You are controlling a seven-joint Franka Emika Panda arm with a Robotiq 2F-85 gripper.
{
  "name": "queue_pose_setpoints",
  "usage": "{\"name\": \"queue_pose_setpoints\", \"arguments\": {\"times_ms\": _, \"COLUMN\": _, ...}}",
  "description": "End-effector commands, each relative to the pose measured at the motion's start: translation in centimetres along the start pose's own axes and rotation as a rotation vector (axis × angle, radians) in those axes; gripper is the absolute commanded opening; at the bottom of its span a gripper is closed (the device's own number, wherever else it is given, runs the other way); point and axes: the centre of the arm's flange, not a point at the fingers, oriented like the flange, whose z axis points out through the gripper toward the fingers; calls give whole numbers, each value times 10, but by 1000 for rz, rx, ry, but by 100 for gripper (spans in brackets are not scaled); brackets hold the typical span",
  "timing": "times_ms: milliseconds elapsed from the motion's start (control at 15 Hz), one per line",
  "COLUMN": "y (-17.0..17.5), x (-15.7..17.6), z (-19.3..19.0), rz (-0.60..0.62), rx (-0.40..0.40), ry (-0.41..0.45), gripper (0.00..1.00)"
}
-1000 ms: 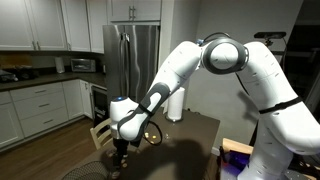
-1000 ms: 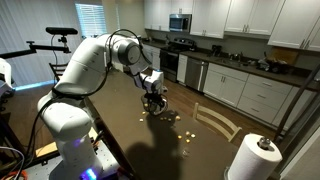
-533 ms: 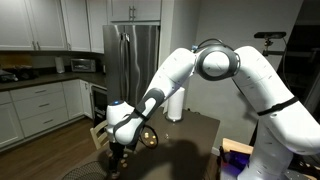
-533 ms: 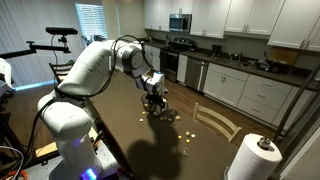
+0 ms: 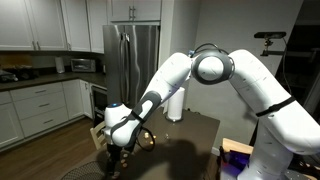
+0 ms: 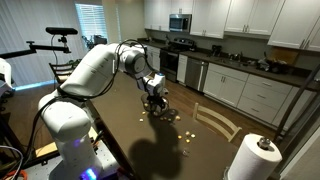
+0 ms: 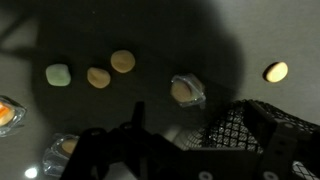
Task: Put one packet in the basket
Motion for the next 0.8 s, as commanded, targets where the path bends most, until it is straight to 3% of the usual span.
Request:
{"name": "queue_pose_setpoints", "arguments": {"times_ms": 0, "y": 2, "x": 1, "z": 3, "rz": -13, "rx": 45, "ry": 3, "gripper": 100}}
{"name": "queue_pose_setpoints", "arguments": {"times_ms": 333, "y": 3, "x": 5, "z": 33, "rz": -18, "rx": 114, "ry": -28, "gripper": 100}}
{"name": "queue_pose_setpoints", "arguments": {"times_ms": 600, "y": 7, "x": 5, "z": 48, "rz": -47, "rx": 108, "ry": -44, "gripper": 100}}
{"name": "queue_pose_setpoints", "arguments": {"times_ms": 667, "y": 7, "x": 5, "z": 51, "rz": -44, "rx": 103, "ry": -48, "gripper": 76}}
{"name": "queue_pose_setpoints", "arguments": {"times_ms": 733, "y": 7, "x": 5, "z": 54, "rz": -47, "rx": 98, "ry": -50, "gripper": 72}}
